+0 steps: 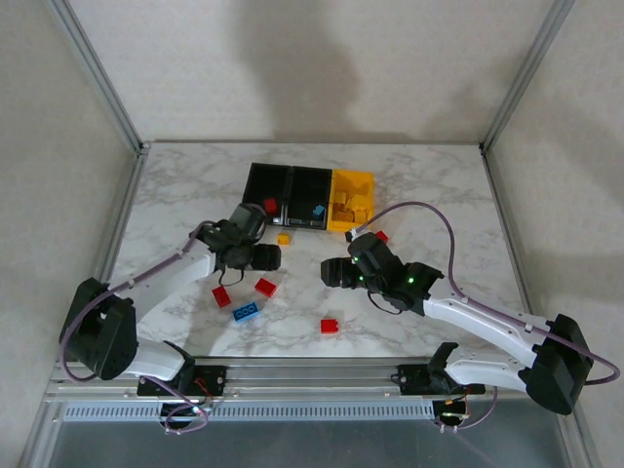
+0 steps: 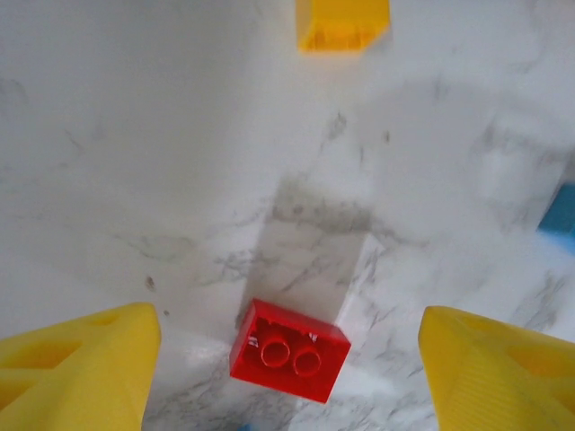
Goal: Sort the legos into containers by color
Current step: Pick up the lego from the middle-left of the table.
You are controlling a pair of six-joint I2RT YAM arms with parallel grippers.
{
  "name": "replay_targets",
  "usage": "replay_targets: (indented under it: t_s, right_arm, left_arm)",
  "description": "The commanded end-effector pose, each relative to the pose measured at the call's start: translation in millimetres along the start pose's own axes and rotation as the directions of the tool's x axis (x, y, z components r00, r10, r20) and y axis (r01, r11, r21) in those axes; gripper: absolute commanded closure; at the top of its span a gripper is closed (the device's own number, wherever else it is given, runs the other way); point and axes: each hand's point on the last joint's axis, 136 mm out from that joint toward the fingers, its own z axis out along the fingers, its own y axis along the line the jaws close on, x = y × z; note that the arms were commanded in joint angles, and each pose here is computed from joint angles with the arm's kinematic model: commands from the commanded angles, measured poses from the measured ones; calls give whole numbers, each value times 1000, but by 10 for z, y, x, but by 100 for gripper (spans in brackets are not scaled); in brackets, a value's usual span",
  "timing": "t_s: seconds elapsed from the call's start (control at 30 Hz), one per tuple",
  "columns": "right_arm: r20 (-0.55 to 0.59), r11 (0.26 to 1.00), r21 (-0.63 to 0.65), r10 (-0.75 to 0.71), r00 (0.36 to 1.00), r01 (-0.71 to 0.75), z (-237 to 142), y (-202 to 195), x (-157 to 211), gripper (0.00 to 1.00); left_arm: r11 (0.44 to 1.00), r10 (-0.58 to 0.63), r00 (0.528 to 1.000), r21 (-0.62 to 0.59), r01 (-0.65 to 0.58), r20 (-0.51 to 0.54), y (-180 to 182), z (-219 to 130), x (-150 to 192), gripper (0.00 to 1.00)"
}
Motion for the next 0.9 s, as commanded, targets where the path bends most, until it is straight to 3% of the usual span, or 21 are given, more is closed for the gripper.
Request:
replay_targets:
  t_s: [0.0,0.47,0.67,0.87]
  right_arm:
    - [11,1000,-13,-2,1000,2,-58,35,-77,24]
    - [39,1000,-13,18,999,-18,-155,-72,-67,24]
    - [48,1000,-10,23,999,-23,-161,-93,-89,24]
    - [50,1000,-20,24,998,-23,-169,-77,-102,24]
  left_arm:
    - [989,133,984,-51,-140,-118,10,88,247,23]
    - [960,193,932,-137,-244,-306,74,536,596,22]
    - [965,189,935,-118,-234,-301,-22,548,526,54]
    - [975,178,963,-98,-201,-204,-173,421,194,60]
